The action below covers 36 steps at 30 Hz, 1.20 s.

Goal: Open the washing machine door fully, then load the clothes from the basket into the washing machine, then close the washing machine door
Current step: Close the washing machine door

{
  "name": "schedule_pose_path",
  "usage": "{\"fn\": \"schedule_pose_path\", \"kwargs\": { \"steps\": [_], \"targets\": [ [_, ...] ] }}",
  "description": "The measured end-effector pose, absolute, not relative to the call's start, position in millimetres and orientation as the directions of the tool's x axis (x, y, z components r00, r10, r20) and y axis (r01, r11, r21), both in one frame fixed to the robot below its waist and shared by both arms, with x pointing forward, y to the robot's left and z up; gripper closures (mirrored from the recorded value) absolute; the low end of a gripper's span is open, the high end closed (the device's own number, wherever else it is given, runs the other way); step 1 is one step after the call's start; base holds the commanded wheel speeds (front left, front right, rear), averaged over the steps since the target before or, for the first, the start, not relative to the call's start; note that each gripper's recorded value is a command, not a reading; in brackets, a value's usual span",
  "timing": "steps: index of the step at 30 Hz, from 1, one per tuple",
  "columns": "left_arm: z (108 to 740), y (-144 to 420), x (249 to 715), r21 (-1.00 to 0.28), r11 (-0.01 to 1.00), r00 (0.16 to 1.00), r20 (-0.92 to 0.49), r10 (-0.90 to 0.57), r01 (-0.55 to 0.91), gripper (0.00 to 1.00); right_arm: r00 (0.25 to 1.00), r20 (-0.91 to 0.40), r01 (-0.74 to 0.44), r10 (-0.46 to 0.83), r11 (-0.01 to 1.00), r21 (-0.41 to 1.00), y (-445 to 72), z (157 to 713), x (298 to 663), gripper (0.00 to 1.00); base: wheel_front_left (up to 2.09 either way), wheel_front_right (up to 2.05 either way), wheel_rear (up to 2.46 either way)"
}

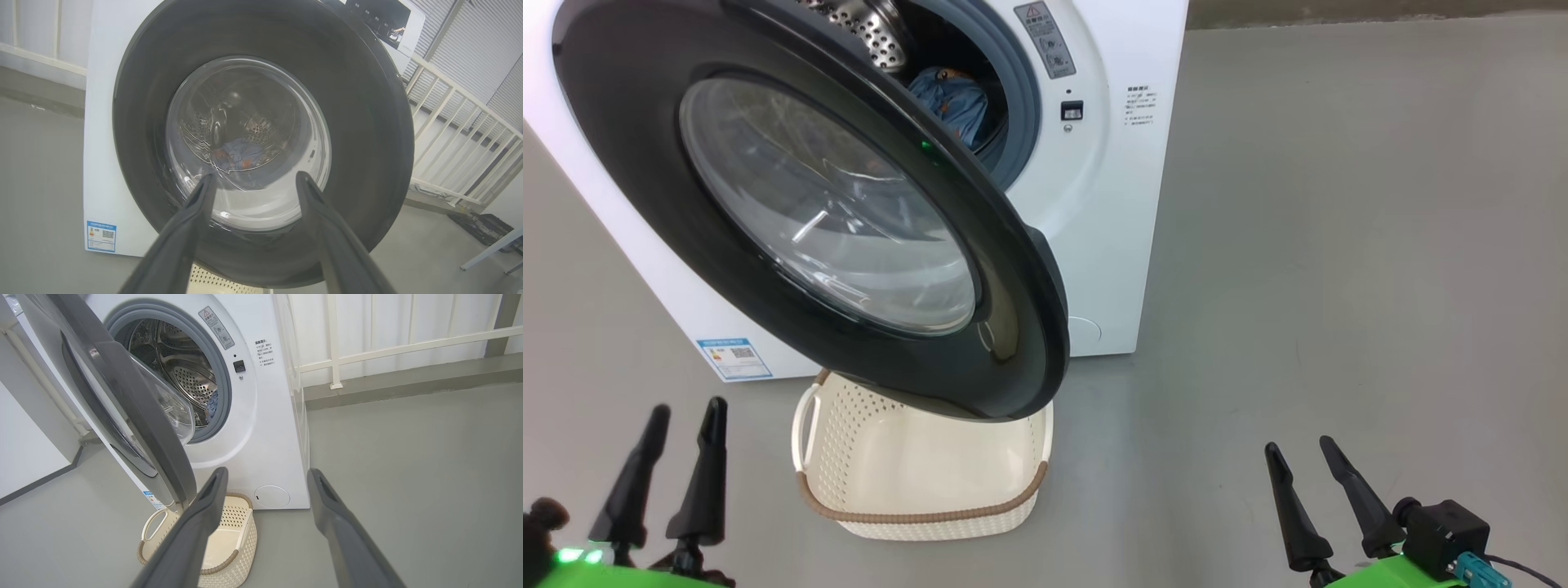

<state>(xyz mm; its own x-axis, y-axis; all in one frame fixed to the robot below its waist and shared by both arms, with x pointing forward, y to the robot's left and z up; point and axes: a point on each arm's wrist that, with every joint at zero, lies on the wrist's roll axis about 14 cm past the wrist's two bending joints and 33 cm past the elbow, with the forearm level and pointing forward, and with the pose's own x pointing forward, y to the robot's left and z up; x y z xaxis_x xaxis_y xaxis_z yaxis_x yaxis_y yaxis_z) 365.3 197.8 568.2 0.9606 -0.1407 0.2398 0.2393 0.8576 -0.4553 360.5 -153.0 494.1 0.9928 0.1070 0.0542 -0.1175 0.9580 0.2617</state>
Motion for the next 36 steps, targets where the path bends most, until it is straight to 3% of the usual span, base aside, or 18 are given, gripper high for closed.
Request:
{"fn": "schedule_pose_path", "kwargs": {
  "steps": [5, 14, 36],
  "targets": [
    [579, 198, 365, -0.288, 0.934, 0.950, 0.285, -0.128, 0.212, 0.00, 0.992, 0.062, -0.118, 0.106, 0.958, 0.262, -153, 496, 361, 0.00, 0.00, 0.00, 0.00],
    [562, 181, 358, -0.121, 0.974, 0.957, 0.245, -0.156, 0.189, 0.00, 0.993, 0.067, -0.108, 0.093, 0.958, 0.264, -157, 498, 360, 0.00, 0.00, 0.00, 0.00],
    [525, 179, 351, -0.032, 0.994, 0.986, 0.135, -0.103, 0.108, 0.00, 0.995, 0.062, -0.090, 0.076, 0.960, 0.264, -163, 496, 362, 0.00, 0.00, 0.00, 0.00]
  ]
}}
